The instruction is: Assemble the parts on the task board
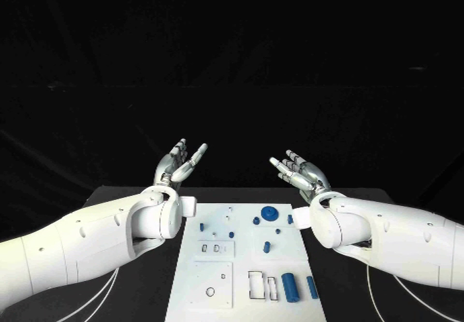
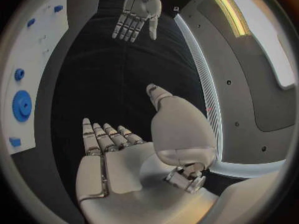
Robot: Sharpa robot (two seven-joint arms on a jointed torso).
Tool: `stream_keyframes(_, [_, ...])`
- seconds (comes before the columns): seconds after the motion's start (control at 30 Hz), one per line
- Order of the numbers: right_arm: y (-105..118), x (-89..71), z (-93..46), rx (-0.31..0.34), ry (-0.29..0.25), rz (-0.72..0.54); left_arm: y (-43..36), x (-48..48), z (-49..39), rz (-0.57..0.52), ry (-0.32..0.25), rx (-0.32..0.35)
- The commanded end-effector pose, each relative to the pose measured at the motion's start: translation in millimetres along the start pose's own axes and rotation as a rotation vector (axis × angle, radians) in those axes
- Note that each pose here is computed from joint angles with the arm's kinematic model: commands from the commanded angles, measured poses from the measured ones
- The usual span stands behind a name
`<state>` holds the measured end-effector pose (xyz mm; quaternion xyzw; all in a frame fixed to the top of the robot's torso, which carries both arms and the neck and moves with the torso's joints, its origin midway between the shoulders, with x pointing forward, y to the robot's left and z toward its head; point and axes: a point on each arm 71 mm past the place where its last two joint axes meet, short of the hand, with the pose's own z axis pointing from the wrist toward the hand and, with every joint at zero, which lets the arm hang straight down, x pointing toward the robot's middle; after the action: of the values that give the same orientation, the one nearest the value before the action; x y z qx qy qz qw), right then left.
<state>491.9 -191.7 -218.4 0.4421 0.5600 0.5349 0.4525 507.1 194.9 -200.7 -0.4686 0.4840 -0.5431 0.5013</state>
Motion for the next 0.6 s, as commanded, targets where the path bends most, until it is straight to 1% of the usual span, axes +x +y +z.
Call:
stream_keyframes(0.03, [1.4, 9.2, 2.6, 0.01, 0.157, 0.026, -3.0, 4.4, 0.2, -0.036, 0.046, 0.033])
stream_keyframes(0.17, [2.0, 9.2, 4.0, 0.011, 0.174, 0.023, -3.0, 4.4, 0.2, -0.036, 0.046, 0.033])
stream_keyframes(0.2, [11.0, -7.5, 7.9, -0.119, 0.153, -0.159, -4.1, -4.7, -1.4, -0.041, 0.09, 0.032])
stream_keyframes(0.4, [17.4, -12.0, 11.5, -0.171, 0.173, -0.336, -4.7, -11.8, -0.8, -0.026, 0.105, 0.036])
stream_keyframes(0.47, [19.6, -13.2, 12.5, -0.183, 0.189, -0.407, -5.1, -12.6, -0.7, -0.017, 0.121, 0.036])
stream_keyframes(0.5, [20.1, -13.4, 12.7, -0.185, 0.193, -0.422, -5.2, -12.7, -0.7, -0.015, 0.124, 0.037])
stream_keyframes(0.6, [23.8, -14.9, 14.2, -0.196, 0.22, -0.52, -6.5, -12.1, -1.2, -0.004, 0.156, 0.037])
